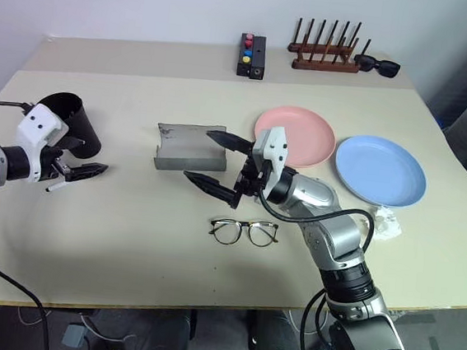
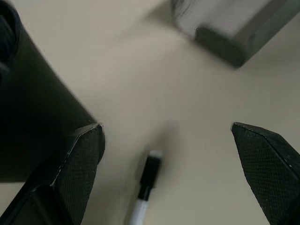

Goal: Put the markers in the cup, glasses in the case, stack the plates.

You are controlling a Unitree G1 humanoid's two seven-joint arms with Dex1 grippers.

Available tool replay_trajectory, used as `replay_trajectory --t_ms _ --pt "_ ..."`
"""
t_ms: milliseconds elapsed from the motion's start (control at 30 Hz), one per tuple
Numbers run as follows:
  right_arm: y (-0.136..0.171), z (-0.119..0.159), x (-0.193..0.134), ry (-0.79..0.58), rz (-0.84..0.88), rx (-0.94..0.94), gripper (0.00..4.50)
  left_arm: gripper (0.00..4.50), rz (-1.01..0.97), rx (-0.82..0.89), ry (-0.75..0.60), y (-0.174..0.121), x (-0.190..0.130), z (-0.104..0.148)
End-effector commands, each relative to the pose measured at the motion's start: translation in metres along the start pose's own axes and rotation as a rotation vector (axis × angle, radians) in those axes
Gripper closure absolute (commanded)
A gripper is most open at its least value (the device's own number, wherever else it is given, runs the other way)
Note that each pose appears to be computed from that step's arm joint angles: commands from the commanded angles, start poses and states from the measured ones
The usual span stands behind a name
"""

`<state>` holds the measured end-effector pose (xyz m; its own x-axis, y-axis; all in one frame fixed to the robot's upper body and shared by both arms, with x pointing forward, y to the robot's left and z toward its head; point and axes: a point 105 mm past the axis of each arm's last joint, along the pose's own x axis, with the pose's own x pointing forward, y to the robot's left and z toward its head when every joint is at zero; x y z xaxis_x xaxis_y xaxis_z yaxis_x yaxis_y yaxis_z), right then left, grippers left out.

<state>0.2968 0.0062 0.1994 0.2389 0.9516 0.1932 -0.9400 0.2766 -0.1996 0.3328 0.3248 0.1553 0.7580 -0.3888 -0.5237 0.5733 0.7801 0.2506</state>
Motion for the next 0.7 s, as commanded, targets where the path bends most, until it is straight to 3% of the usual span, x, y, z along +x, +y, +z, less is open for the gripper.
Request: replay_trajectory --t_ms 33,333,433,667,700 --pt "0.009 0.014 0.004 -0.041 0.04 -0.029 0.0 0.02 -0.032 0.019 0.087 0.005 0.0 -0.013" --pt "0.012 0.013 0.003 -0.037 0.039 -0.02 0.0 0.02 -0.117 0.055 0.273 0.006 0.014 -0.043" --pt "0.012 0.013 0.003 -0.037 0.038 -0.017 0.0 0.88 -0.129 0.046 0.287 0.006 0.015 -0.046" --pt "0.014 0.012 0.004 -0.038 0.041 -0.007 0.0 4.37 -0.148 0.028 0.291 0.006 0.016 -0.046" --pt "0.014 0.012 0.004 -0.038 0.042 -0.006 0.0 4.44 -0.149 0.026 0.286 0.006 0.016 -0.045"
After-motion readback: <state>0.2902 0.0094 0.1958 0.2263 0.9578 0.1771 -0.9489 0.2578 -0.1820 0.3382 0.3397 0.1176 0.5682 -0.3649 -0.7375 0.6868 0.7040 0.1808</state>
